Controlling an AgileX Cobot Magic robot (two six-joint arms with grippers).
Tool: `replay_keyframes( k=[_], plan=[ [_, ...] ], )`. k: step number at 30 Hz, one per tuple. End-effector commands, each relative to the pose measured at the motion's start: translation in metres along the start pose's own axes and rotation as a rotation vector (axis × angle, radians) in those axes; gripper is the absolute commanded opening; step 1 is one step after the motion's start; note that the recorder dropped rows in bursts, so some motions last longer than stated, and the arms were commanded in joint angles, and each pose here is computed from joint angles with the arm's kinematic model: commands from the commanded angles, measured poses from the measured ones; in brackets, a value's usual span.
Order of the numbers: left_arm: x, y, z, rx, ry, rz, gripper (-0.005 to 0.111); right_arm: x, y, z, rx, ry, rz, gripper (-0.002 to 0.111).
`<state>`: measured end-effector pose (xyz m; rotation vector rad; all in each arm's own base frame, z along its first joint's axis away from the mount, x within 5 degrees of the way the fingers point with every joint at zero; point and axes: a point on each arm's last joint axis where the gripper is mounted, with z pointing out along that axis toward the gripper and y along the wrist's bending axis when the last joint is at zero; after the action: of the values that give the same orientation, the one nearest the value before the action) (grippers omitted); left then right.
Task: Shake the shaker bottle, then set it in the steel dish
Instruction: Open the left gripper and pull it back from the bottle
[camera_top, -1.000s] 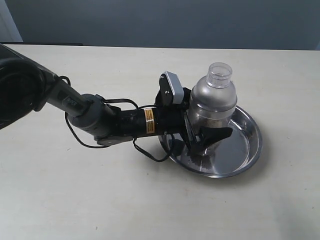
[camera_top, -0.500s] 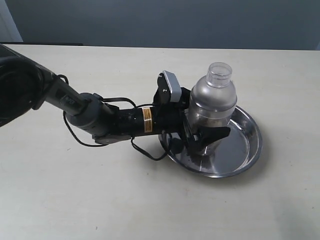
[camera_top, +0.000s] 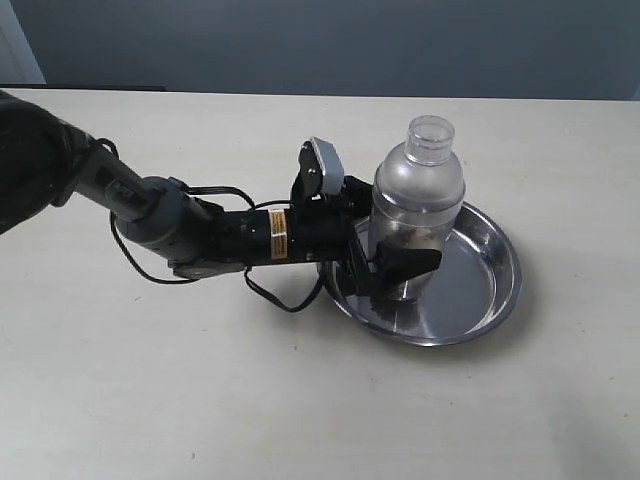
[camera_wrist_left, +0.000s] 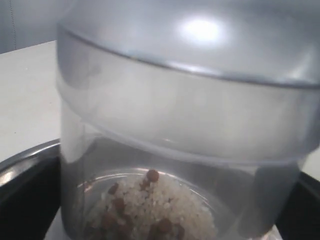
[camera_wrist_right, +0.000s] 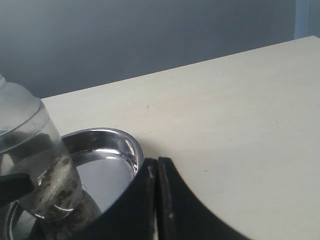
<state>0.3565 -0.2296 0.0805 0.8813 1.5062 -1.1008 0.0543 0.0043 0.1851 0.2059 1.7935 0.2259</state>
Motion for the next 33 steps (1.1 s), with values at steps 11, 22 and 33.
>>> replay_keyframes(
  k=[11, 22, 33],
  plan=[
    [-0.015, -0.003, -0.008, 0.085, 0.03, 0.052, 0.105, -0.001, 0.0, 0.0, -0.003, -0.014, -0.009, -0.001],
    [-0.008, 0.013, -0.039, 0.158, 0.131, 0.169, 0.105, -0.001, 0.0, 0.0, -0.003, -0.014, -0.009, -0.001],
    [-0.009, 0.038, -0.075, 0.111, 0.171, 0.121, 0.105, -0.001, 0.0, 0.0, -0.003, -0.014, -0.009, -0.001]
  ],
)
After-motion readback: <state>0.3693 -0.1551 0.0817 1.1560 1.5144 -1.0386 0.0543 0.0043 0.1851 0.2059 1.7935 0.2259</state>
